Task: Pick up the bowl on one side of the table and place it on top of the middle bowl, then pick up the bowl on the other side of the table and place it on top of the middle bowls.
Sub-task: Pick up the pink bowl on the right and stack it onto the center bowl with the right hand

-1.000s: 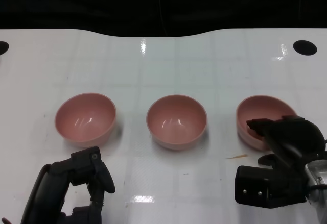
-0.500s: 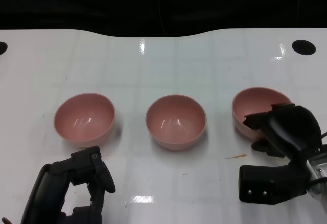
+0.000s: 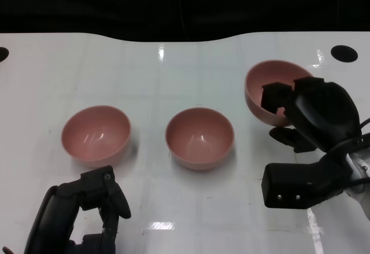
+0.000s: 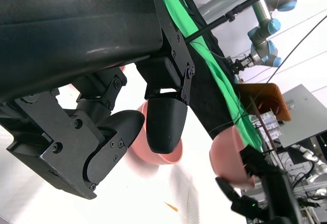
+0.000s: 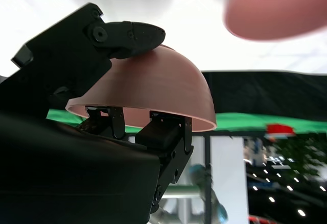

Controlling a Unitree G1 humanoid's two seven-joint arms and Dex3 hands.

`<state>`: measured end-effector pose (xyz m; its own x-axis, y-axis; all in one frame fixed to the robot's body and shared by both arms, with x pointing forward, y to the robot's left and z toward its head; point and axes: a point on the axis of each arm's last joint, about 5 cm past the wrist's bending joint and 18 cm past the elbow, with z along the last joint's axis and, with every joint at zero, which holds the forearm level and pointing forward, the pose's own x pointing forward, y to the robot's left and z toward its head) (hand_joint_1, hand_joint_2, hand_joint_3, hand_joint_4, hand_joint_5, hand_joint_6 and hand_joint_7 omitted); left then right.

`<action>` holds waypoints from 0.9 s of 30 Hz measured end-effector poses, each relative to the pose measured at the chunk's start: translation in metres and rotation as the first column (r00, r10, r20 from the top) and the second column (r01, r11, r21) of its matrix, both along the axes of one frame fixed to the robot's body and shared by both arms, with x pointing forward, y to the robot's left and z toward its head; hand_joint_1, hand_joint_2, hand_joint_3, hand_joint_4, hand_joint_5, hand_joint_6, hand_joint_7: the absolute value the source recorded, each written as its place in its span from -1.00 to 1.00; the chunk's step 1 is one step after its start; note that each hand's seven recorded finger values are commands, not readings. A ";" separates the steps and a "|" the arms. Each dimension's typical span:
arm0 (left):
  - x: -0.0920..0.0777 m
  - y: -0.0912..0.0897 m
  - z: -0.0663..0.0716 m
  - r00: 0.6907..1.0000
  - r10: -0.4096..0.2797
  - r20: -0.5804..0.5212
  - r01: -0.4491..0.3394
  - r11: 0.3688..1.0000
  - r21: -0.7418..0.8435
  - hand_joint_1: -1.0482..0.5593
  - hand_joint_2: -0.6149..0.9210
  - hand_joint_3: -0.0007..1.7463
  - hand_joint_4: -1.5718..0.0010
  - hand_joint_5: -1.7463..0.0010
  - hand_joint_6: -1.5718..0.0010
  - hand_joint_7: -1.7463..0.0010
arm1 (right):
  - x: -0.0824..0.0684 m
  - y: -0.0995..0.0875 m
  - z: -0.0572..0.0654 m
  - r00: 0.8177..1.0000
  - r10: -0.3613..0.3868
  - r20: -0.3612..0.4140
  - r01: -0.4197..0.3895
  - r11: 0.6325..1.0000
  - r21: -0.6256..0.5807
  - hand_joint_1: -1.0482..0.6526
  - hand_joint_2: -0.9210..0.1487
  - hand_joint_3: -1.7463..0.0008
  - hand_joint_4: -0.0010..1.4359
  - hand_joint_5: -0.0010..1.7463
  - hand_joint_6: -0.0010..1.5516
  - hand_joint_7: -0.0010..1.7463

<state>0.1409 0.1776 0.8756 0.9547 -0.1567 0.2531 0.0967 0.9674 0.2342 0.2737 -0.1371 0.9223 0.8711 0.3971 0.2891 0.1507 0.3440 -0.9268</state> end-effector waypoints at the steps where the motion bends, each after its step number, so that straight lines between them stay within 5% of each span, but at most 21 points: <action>1: 0.000 0.000 0.000 1.000 0.000 0.000 0.000 1.000 0.000 0.23 0.19 0.73 -0.14 -0.93 -0.11 -0.70 | -0.001 0.002 0.004 1.000 0.020 0.007 -0.020 1.000 0.013 -0.04 0.04 -0.44 0.38 1.00 -0.03 1.00; 11: -0.001 -0.001 0.001 1.000 -0.005 0.005 0.005 1.000 -0.001 0.22 0.18 0.75 -0.14 -0.95 -0.11 -0.70 | -0.007 0.028 0.025 0.986 0.166 -0.009 -0.165 0.982 0.093 -0.03 0.25 -0.55 0.39 1.00 -0.01 0.99; 22: -0.001 -0.001 0.002 1.000 -0.004 0.006 0.004 1.000 -0.002 0.23 0.18 0.75 -0.14 -0.94 -0.11 -0.70 | -0.007 0.057 0.028 0.962 0.271 -0.033 -0.264 0.955 0.132 -0.03 0.25 -0.50 0.41 1.00 -0.03 0.99; 23: -0.001 -0.001 0.003 1.000 -0.004 0.007 0.004 1.000 -0.002 0.23 0.18 0.75 -0.14 -0.94 -0.11 -0.70 | -0.007 0.059 0.027 0.960 0.276 -0.040 -0.269 0.954 0.129 -0.03 0.19 -0.39 0.40 1.00 -0.03 0.95; 25: -0.001 -0.001 0.003 1.000 -0.004 0.007 0.004 1.000 -0.002 0.23 0.18 0.75 -0.15 -0.94 -0.11 -0.69 | -0.007 0.062 0.024 0.957 0.285 -0.056 -0.277 0.954 0.117 -0.04 0.00 -0.17 0.38 1.00 0.14 0.33; 27: -0.001 -0.001 0.003 1.000 -0.004 0.007 0.004 1.000 -0.002 0.23 0.17 0.76 -0.15 -0.94 -0.12 -0.69 | -0.007 0.065 0.023 0.954 0.288 -0.077 -0.281 0.955 0.096 -0.04 -0.07 -0.12 0.36 1.00 0.23 0.14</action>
<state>0.1397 0.1762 0.8783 0.9521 -0.1603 0.2604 0.0992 0.9675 0.2326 0.2666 -0.0717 0.9448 0.7492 0.6099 0.2582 -0.0464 0.4373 -0.8981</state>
